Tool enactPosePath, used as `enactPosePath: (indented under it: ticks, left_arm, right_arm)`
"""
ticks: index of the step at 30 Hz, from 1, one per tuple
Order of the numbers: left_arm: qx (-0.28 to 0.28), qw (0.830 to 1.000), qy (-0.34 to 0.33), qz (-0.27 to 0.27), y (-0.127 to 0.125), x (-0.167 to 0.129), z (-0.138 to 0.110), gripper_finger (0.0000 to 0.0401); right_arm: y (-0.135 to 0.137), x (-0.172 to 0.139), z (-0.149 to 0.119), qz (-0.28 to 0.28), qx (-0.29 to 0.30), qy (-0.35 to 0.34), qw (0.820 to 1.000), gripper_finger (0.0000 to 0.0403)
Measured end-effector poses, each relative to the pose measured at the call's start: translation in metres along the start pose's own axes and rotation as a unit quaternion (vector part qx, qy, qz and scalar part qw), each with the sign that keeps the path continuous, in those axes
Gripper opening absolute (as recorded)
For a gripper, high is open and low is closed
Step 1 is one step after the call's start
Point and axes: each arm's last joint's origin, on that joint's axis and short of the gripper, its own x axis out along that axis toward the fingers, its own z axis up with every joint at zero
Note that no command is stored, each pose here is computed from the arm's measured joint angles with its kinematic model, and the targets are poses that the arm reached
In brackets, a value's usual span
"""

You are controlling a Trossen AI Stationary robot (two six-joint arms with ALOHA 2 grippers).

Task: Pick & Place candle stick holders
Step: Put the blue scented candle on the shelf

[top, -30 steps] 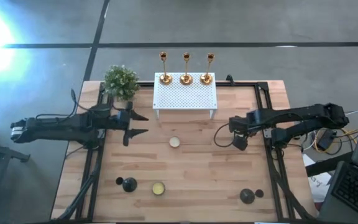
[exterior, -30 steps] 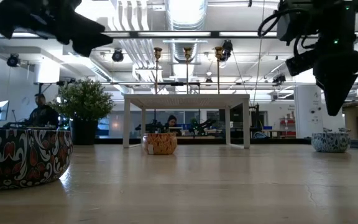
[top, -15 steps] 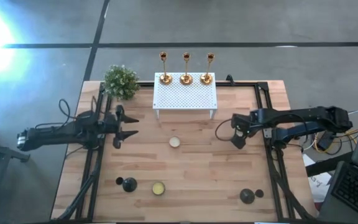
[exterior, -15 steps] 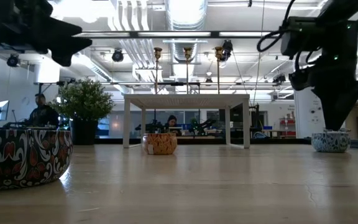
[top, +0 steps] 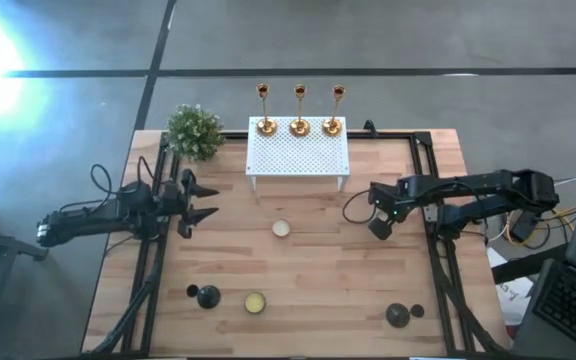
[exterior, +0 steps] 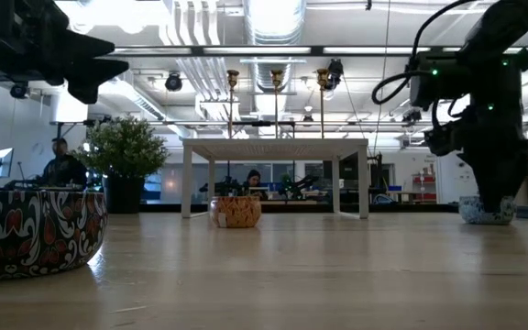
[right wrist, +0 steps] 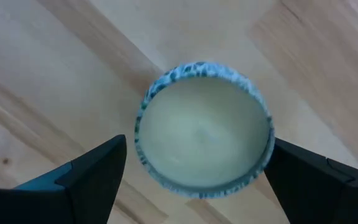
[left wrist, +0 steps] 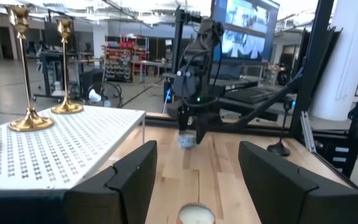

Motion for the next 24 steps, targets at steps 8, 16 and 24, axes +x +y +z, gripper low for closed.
enactPosePath:
  ticks: [8,16,24]
  left_arm:
    - [0.0,1.0,0.0,0.0,0.0,0.0,0.0,0.0232]
    - [-0.002,1.0,0.0,0.0,0.0,0.0,0.0,0.0232]
    - [-0.007,1.0,0.001,0.0,0.0,0.0,0.0,0.0232]
  right_arm:
    - [0.006,0.006,0.009,0.025,-0.029,-0.039,0.999,0.0352]
    - [0.006,0.013,0.009,0.012,-0.028,-0.023,0.999,0.0348]
    - [0.006,0.019,0.011,-0.002,-0.037,-0.007,0.999,0.0336]
